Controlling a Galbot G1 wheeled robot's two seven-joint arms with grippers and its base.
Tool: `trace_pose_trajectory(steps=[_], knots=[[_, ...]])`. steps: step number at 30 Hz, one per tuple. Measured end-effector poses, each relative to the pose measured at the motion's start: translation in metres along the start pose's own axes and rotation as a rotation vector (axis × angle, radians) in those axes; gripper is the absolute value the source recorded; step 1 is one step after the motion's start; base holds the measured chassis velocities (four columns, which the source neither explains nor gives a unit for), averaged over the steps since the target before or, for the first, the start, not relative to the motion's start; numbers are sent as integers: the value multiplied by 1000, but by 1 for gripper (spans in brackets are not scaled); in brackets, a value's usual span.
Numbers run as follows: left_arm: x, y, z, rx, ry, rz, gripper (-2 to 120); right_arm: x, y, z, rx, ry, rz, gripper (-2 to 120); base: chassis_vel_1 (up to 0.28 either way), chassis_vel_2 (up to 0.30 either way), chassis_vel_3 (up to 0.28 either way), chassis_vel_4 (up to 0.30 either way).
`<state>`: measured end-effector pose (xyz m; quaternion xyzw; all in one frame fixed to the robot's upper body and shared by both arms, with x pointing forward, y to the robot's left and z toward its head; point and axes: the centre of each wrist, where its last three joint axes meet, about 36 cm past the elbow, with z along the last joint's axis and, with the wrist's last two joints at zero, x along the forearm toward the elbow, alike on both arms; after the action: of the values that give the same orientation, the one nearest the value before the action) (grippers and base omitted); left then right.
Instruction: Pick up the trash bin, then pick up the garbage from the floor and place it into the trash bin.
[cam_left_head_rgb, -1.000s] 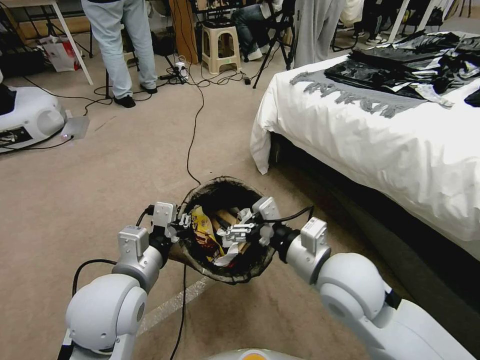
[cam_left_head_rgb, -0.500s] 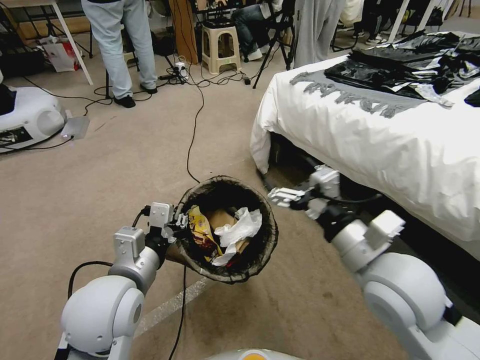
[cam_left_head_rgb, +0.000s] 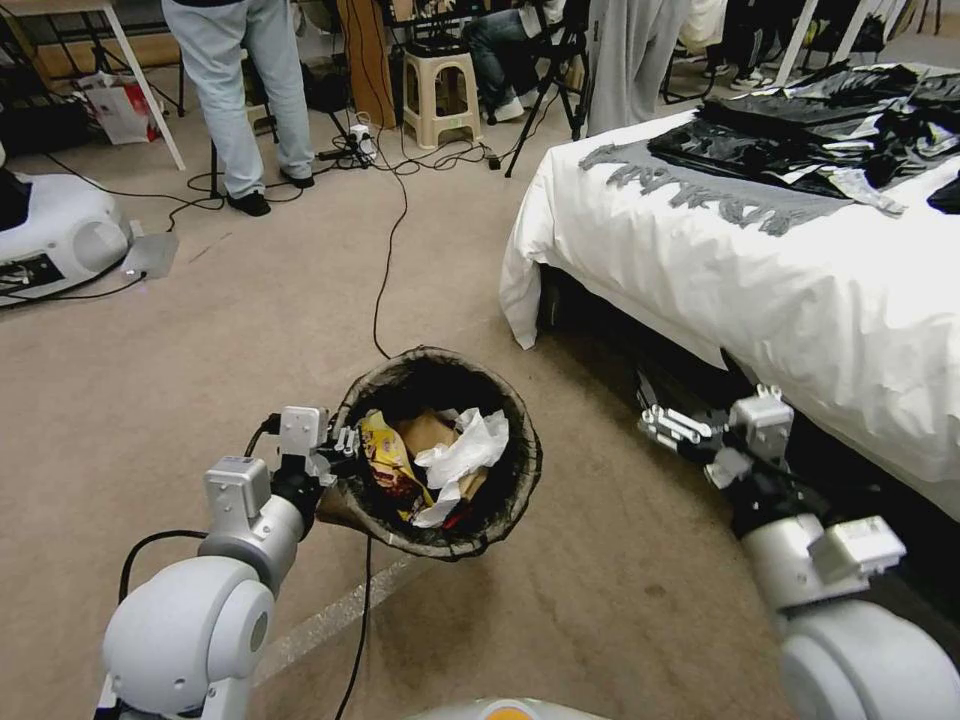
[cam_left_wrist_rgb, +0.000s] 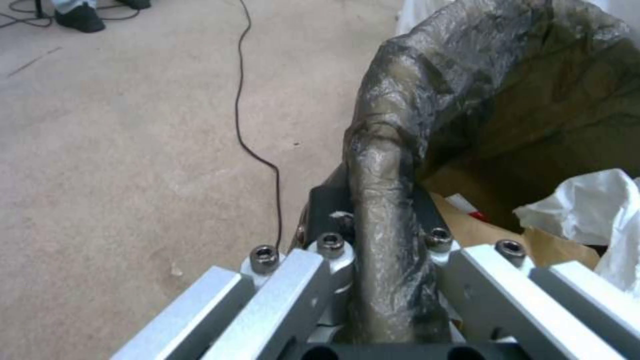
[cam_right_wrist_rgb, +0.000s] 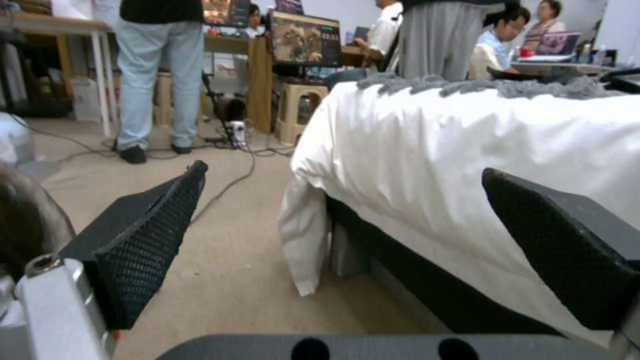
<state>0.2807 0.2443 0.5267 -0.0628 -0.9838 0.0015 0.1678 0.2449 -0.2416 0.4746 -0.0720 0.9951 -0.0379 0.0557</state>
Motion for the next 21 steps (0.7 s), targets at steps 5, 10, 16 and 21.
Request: trace_pose_trajectory(steps=[5, 10, 16, 21], knots=[[2, 1, 0, -1, -3, -5, 3, 17, 9, 12, -10, 10, 14, 100, 0, 0, 0, 0], [3, 3, -1, 5, -5, -5, 3, 37, 12, 25, 4, 15, 34, 100, 0, 0, 0, 0], [5, 4, -1, 4, 1, -4, 3, 43, 8, 29, 15, 21, 53, 100, 0, 0, 0, 0], [7, 5, -2, 3, 1, -4, 3, 42, 6, 29, 13, 18, 59, 100, 0, 0, 0, 0]])
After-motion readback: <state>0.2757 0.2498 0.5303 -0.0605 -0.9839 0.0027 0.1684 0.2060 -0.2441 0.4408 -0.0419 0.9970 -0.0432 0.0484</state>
